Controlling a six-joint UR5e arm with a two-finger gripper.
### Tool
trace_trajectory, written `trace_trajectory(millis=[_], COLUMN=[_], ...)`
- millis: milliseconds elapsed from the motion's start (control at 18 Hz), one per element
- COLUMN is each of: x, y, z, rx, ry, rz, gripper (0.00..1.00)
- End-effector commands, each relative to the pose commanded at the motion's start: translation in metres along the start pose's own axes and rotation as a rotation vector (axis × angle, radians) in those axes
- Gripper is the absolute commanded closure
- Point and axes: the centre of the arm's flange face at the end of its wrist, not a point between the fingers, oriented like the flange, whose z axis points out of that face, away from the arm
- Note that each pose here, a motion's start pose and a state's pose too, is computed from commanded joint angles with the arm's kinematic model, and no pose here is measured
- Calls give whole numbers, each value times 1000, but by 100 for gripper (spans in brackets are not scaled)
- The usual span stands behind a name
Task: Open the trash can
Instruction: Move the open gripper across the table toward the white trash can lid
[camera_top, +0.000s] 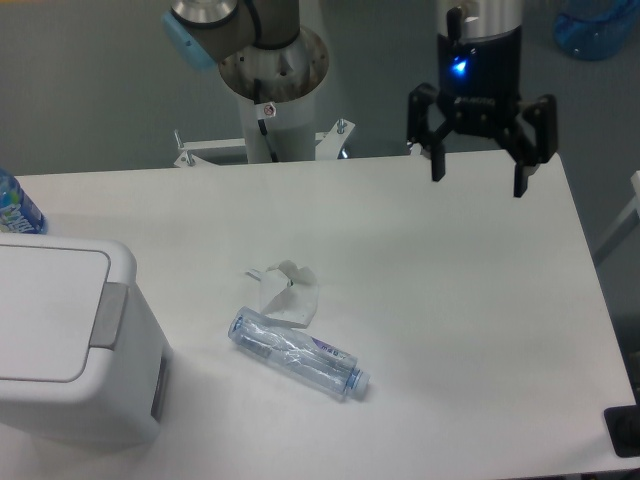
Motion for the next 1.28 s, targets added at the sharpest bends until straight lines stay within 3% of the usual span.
trace_trajectory(millis=[444, 722, 1278], x=[55, 107, 173], y=[-75, -120, -165], z=[22, 35, 63], rx=[115, 145, 122], ry=[-9, 61, 172], rz=[-165, -266, -467], gripper=[0, 0, 0])
